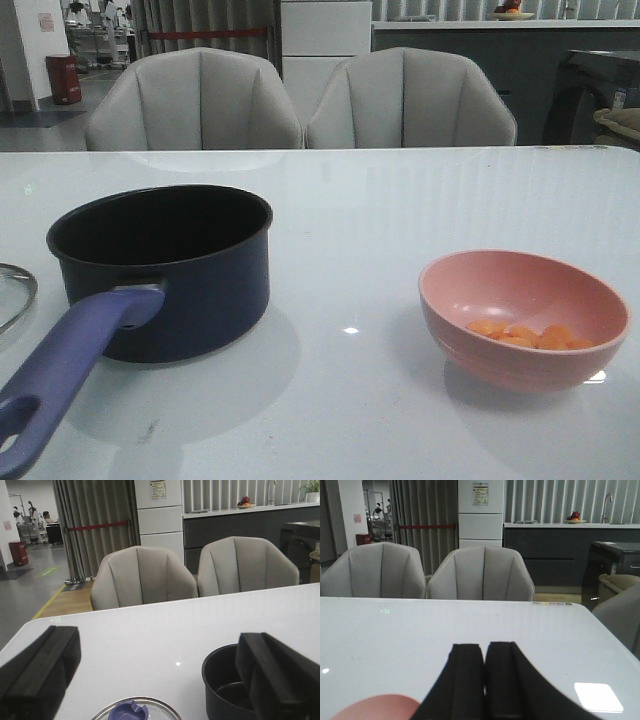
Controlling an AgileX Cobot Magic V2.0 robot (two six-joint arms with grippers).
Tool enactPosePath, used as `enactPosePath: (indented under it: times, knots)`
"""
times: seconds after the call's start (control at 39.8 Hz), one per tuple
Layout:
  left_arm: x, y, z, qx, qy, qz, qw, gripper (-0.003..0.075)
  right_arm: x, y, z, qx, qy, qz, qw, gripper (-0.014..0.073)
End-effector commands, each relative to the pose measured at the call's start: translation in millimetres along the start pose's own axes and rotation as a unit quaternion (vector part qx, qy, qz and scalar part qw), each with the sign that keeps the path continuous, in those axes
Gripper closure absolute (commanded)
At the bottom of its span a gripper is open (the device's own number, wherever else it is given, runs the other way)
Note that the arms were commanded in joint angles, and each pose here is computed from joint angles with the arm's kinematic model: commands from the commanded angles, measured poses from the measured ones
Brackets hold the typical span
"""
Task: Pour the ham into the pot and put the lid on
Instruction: 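Reach the right gripper down to the rim of the pink bowl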
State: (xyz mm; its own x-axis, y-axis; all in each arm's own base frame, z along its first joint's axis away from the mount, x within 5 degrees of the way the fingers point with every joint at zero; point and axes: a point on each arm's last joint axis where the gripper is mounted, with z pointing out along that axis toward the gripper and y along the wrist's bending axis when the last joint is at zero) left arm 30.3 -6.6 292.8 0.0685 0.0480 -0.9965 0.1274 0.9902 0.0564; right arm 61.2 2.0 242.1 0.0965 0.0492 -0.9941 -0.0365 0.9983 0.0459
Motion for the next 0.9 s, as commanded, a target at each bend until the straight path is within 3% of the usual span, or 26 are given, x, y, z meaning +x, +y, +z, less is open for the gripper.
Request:
enactPosePath:
  times: [0.0, 0.33, 0.6, 0.75, 0.88]
  knots:
    - [-13.8, 1.2, -0.7, -0.002, -0.045, -0.004, 0.999, 0.0052, -33.3, 1.2, 16.0, 0.003, 0.003, 0.000, 1.000, 0.0447]
    - [-13.8, 1.2, -0.7, -0.002, -0.045, -0.004, 0.999, 0.0052, -47.3, 5.7, 41.7, -0.004, 0.191, 0.034, 0.981, 0.0447]
    - [-13.8, 1.2, -0.7, -0.002, -0.045, -0.004, 0.999, 0.0052, -39.5, 7.7, 44.2, -0.009, 0.225, 0.063, 0.972, 0.0440]
    - [-13.8, 1.2, -0.7, -0.002, -0.045, -0.004, 0.999, 0.0052, -34.0, 11.1, 65.2, -0.011, 0.297, 0.100, 0.950, 0.0370]
    - [-13.8, 1.2, -0.7, -0.002, -0.045, -0.004, 0.999, 0.0052, -32.2, 13.6, 94.2, -0.011, 0.369, 0.114, 0.922, 0.0229]
